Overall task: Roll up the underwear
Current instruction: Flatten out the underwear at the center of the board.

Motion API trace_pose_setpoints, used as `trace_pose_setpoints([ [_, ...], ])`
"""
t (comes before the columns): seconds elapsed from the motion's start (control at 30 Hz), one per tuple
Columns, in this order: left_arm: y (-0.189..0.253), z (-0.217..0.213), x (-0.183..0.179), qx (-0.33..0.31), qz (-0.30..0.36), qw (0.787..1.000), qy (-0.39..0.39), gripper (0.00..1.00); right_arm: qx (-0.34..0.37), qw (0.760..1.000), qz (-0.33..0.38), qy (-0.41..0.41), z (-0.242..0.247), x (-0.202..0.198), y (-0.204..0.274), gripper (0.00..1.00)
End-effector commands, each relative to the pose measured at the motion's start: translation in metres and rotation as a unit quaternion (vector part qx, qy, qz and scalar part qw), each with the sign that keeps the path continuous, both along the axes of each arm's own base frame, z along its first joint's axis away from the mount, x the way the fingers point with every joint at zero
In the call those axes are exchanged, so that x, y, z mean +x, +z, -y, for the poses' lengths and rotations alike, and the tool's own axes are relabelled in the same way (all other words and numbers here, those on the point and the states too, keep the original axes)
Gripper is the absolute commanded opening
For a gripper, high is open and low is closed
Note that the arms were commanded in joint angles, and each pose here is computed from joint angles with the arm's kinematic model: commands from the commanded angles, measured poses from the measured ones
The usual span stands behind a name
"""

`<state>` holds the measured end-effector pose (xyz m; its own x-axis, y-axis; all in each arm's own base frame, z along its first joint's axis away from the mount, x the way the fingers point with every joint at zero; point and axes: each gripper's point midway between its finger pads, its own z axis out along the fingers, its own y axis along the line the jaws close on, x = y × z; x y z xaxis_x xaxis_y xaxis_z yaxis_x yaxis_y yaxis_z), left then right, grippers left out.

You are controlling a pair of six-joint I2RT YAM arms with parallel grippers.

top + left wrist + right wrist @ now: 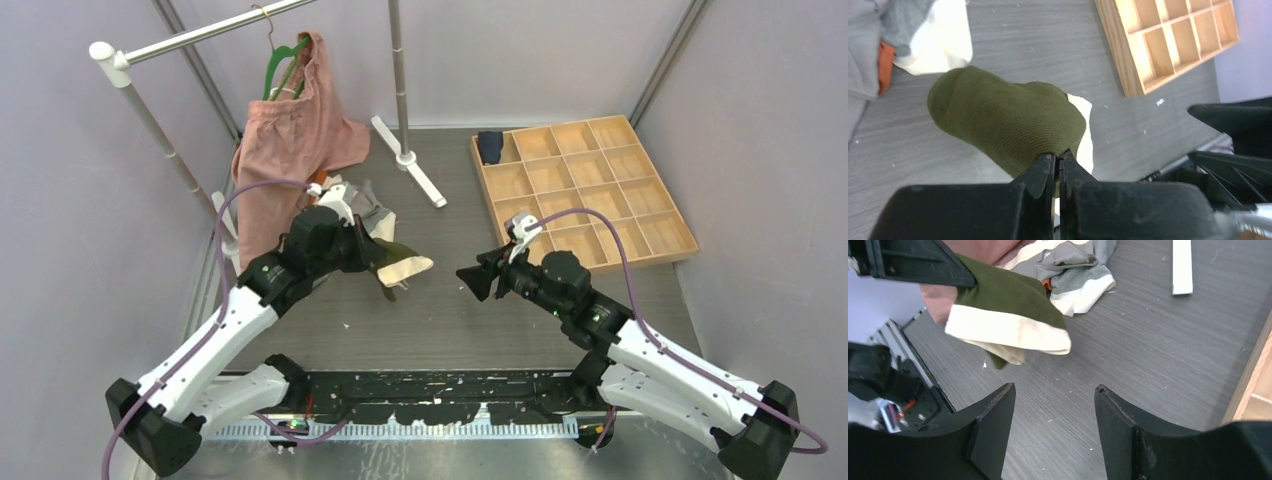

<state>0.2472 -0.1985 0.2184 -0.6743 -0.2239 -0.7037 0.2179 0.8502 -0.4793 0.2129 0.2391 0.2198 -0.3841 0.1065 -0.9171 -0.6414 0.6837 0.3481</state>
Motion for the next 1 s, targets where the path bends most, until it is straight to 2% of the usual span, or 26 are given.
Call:
trace_pose_setpoints([
  [0.0, 0.005, 0.004, -0.043, -0.031, -0.028, 0.997, -0.066, 0.01, -0.030, 0.987, 0.160, 0.006, -0.003, -0.003, 0.030, 0.65],
  [0.1, 0.003, 0.003, -0.061, -0.042, -0.042, 0.994, -0.088, 0.01, -0.103, 0.971, 0.211, 0.042, -0.011, -0.017, 0.025, 0.68],
  [0.23, 0.002, -0.001, -0.075, -0.051, -0.048, 0.993, -0.097, 0.01, -0.180, 0.935, 0.291, 0.092, -0.019, -0.035, 0.020, 0.70],
  [0.47, 0.003, 0.001, -0.084, -0.059, -0.056, 0.990, -0.114, 0.01, -0.221, 0.894, 0.348, 0.176, -0.045, -0.057, 0.013, 0.70],
  [0.67, 0.005, 0.004, -0.083, -0.070, -0.053, 0.989, -0.118, 0.01, -0.205, 0.889, 0.348, 0.216, -0.080, -0.072, -0.001, 0.72],
  [0.97, 0.008, 0.011, -0.086, -0.083, -0.057, 0.986, -0.134, 0.01, -0.213, 0.884, 0.365, 0.198, -0.114, -0.057, -0.028, 0.73],
])
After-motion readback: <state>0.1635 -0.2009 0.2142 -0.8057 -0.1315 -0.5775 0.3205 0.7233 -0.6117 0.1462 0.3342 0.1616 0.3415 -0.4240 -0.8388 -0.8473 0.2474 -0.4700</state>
